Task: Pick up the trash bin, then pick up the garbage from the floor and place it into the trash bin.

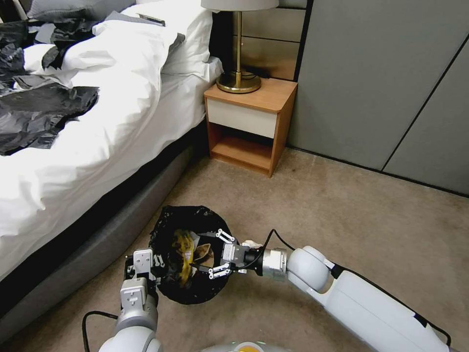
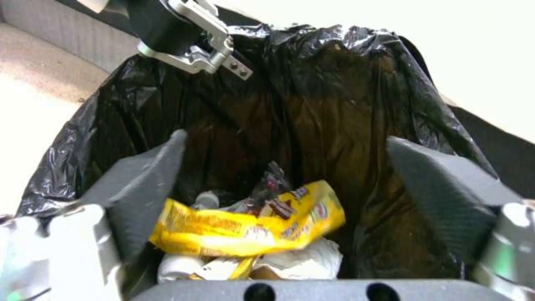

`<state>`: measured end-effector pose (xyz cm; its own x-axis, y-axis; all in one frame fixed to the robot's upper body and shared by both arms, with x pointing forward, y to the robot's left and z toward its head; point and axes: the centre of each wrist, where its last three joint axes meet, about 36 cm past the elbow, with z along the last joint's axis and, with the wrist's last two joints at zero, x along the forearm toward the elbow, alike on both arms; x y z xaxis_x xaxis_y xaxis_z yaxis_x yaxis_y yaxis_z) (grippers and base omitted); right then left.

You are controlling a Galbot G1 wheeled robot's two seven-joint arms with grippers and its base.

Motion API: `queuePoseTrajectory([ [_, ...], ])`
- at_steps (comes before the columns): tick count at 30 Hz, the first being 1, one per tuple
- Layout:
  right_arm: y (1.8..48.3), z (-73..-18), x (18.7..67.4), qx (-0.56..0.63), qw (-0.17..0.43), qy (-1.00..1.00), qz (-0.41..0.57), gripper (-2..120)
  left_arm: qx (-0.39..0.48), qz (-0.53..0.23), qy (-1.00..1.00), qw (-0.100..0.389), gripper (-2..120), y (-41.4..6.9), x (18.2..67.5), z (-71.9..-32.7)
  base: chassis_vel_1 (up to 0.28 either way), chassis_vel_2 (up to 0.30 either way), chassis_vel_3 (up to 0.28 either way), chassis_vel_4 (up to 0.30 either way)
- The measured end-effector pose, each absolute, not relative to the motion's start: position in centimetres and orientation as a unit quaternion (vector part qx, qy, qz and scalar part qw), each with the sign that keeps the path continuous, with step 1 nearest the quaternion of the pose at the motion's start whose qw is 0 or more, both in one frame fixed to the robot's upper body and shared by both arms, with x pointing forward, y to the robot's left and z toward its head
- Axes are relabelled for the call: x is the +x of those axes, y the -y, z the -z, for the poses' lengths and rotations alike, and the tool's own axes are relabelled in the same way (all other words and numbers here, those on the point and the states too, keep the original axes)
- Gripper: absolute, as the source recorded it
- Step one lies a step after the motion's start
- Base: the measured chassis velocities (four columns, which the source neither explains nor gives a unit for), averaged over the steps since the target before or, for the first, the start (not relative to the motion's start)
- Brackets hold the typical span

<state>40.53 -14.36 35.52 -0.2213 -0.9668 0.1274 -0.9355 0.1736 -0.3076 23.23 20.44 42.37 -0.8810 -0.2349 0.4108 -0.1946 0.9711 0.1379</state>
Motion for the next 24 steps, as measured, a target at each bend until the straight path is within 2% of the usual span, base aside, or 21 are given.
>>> queuePoseTrajectory([
  [3,14.3,-35.6,40.6,-0.622,0.048,-0.765,0.162,100,0.111,0.046,0.969,0.218,1,-20.4,23.2,-42.4,0.000,0.000,0.000,0.000],
  [10,14.0,-38.2,40.7,-0.606,0.081,-0.777,0.149,100,0.111,0.049,0.968,0.218,1,-20.5,23.1,-42.4,0.000,0.000,0.000,0.000],
  [17,15.4,-45.7,39.4,-0.515,0.162,-0.835,0.109,100,0.111,0.054,0.967,0.223,1,-20.8,23.2,-41.9,0.000,0.000,0.000,0.000],
  [19,17.1,-48.3,38.3,-0.461,0.188,-0.861,0.100,100,0.112,0.055,0.967,0.224,1,-21.0,23.3,-41.8,0.000,0.000,0.000,0.000],
  [24,20.1,-49.3,35.8,-0.369,0.195,-0.903,0.103,100,0.114,0.055,0.966,0.224,1,-21.5,23.3,-41.8,0.000,0.000,0.000,0.000],
])
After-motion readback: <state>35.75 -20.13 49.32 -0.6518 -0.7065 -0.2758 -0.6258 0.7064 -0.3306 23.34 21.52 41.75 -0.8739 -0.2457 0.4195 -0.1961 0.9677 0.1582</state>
